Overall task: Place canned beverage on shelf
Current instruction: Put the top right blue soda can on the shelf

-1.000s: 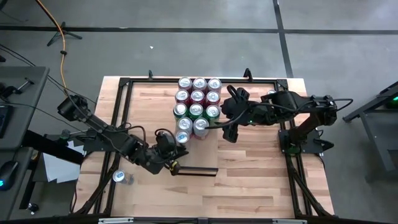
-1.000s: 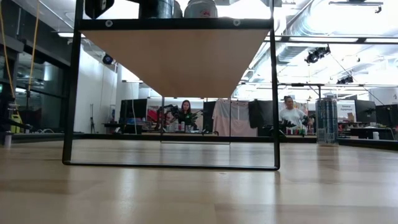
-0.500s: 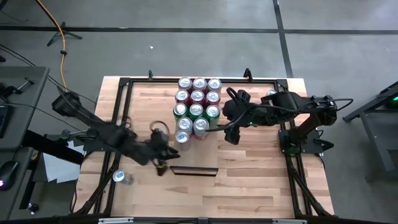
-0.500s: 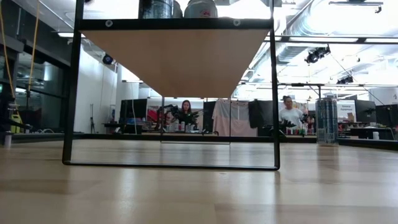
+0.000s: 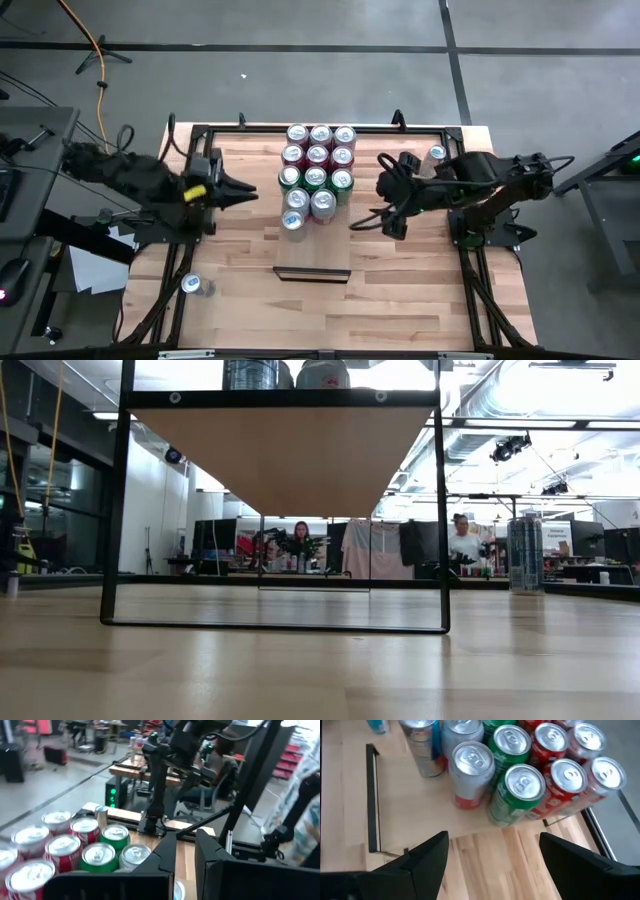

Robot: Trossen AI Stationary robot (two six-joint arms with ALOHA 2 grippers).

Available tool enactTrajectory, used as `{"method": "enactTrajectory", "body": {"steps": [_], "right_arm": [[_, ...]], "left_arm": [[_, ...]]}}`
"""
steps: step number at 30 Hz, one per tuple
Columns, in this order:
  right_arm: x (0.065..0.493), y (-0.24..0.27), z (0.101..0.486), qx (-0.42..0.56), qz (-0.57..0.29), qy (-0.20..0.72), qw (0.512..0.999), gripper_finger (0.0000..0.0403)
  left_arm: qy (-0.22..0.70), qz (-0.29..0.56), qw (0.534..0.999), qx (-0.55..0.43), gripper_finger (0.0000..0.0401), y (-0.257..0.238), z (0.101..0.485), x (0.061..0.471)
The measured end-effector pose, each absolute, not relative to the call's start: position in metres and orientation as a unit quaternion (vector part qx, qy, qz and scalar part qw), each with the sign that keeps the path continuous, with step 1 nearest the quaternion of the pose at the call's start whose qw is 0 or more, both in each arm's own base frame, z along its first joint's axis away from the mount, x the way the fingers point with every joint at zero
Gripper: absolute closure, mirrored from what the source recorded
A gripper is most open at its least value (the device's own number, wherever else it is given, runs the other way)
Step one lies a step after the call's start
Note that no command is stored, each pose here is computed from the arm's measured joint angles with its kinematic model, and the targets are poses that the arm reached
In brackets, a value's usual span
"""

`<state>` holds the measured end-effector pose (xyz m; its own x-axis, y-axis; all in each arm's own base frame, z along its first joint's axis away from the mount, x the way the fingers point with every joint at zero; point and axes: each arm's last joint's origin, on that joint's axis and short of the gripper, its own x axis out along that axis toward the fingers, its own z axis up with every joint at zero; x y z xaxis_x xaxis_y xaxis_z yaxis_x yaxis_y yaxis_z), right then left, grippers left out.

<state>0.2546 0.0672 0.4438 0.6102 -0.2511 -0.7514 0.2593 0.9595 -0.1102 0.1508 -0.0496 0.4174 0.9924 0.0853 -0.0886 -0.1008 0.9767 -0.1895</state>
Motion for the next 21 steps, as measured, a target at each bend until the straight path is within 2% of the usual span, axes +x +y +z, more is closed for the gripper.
{"method": "enactTrajectory", "body": {"steps": [6,11,13,15,18,21], "right_arm": [[0.237,0.07,0.439,0.047,-0.177,0.331,0.926,0.0105],[0.229,0.068,0.429,0.098,-0.185,0.27,0.94,0.0105],[0.228,0.063,0.427,0.114,-0.224,0.251,0.935,0.0105],[0.227,0.052,0.426,0.141,-0.301,0.224,0.916,0.0105],[0.216,0.02,0.431,0.201,-0.408,0.219,0.863,0.0105],[0.202,-0.016,0.424,0.207,-0.491,0.276,0.8,0.0105]], "left_arm": [[0.004,0.037,0.999,-0.035,0.0401,-0.032,0.414,0.156],[-0.032,0.017,0.999,-0.04,0.0401,-0.026,0.419,0.155],[-0.036,0.015,0.998,-0.048,0.0401,-0.025,0.42,0.152],[-0.039,0.015,0.998,-0.054,0.0401,-0.025,0.42,0.151],[-0.04,0.016,0.998,-0.056,0.0401,-0.025,0.421,0.15],[-0.04,0.015,0.997,-0.057,0.0401,-0.025,0.421,0.15]]}}
